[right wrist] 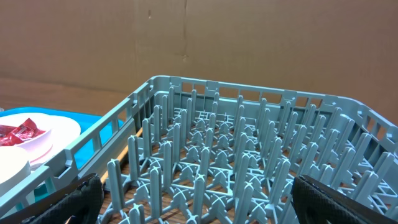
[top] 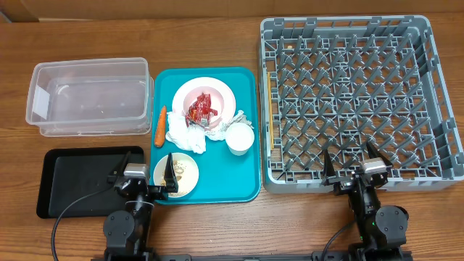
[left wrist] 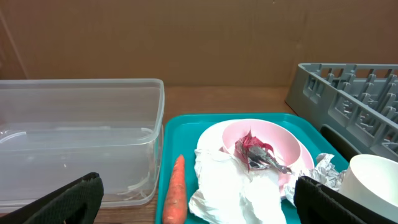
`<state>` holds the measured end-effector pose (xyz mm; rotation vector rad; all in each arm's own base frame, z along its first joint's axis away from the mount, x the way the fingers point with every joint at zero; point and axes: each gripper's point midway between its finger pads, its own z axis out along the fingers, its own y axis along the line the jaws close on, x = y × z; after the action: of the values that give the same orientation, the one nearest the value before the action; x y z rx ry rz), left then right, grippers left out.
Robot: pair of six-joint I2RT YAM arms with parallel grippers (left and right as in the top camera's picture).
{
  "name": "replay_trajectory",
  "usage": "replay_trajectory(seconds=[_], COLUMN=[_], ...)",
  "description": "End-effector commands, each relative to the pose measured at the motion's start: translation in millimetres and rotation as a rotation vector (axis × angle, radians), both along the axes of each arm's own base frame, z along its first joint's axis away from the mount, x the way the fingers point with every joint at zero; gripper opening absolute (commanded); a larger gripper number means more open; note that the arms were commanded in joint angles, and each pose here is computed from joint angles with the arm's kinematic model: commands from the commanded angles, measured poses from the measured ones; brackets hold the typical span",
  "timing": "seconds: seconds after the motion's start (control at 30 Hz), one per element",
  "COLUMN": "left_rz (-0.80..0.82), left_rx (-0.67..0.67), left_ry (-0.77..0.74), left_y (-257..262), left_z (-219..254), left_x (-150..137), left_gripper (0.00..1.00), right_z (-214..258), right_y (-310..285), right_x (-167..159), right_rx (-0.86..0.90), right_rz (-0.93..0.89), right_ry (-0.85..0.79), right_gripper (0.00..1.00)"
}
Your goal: Sort waste into correct bins and load items into the dishwasher
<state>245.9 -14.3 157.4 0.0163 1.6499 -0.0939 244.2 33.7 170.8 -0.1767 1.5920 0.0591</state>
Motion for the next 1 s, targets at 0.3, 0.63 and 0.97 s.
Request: replay_trajectory(seconds=[0.3,0.63,0.97], left_rz=[-0.244,-0.302,-0.361], left_rx=[-0.025,-0.054,-0.170], left_ry=[-0.178,-0.075,0.621], left_y=[-41.0,-50.3,-67.7], left_z=[83.2,199.8,197.9], left_x=[-21.8,-38.3,23.8], left_gripper=[1.00,1.00,1.00], right_z=[-1.1,-1.1,-1.1], right_y=[-2.4,-2.4,-2.4], right_x=[0.3,0.3,0.3], right_rx=[-0.002,-0.002,-0.002], right_rz=[-0.011,-0.011,-0.011], right_ry=[-0.007,-0.007,-0.007], right_gripper=[1.00,1.00,1.00])
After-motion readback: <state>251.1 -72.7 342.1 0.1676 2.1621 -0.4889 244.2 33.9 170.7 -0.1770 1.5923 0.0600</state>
